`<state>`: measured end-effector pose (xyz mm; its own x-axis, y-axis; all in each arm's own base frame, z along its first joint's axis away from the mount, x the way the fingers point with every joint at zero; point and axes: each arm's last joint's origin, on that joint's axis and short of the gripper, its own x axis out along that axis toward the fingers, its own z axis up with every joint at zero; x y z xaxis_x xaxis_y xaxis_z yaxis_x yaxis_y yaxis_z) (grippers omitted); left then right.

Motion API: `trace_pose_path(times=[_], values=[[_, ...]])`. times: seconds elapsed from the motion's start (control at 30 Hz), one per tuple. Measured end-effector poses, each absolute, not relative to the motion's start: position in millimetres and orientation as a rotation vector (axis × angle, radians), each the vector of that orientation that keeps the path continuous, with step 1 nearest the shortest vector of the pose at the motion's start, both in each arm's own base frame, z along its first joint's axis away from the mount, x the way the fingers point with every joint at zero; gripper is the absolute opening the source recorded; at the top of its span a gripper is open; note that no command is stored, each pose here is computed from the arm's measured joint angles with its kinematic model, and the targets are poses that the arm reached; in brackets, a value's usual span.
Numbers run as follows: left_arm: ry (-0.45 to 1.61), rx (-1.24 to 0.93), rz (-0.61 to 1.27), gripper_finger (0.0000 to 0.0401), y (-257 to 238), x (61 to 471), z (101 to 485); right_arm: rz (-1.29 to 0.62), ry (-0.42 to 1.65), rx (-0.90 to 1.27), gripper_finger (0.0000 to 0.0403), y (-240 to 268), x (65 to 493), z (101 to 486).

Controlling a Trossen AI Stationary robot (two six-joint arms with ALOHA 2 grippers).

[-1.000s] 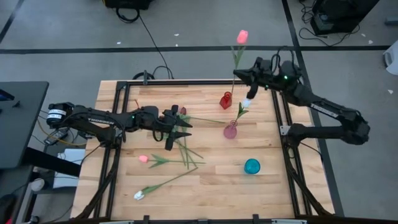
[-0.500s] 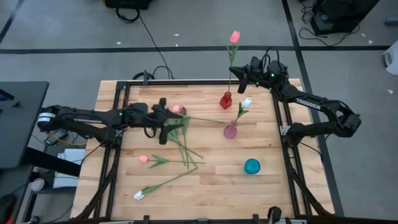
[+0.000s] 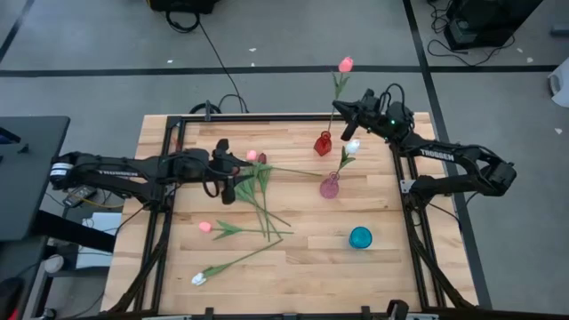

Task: Sort flowers into vase by color
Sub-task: Put the center pink tulip into the red vase

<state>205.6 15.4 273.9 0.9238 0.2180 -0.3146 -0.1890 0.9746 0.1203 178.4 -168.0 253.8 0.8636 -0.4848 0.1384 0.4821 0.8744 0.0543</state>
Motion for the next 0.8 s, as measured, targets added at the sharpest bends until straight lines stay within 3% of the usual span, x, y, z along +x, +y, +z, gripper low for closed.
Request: trace_pose_path(times=[0.23, 0.53, 0.8], values=[[0.312, 0.07, 0.192, 0.0168, 15, 208, 269, -0.515, -0.134, 0.038, 0.0003, -165, 177, 245], [0.21, 0.015, 0.197, 0.0168, 15, 199, 219, -0.517, -0.115, 0.053, 0.0006, -157, 180, 234], [0.28, -0.015, 0.27, 0.0168, 17, 200, 221, -0.523, -0.022, 0.136, 0.0042, -162, 191, 212]])
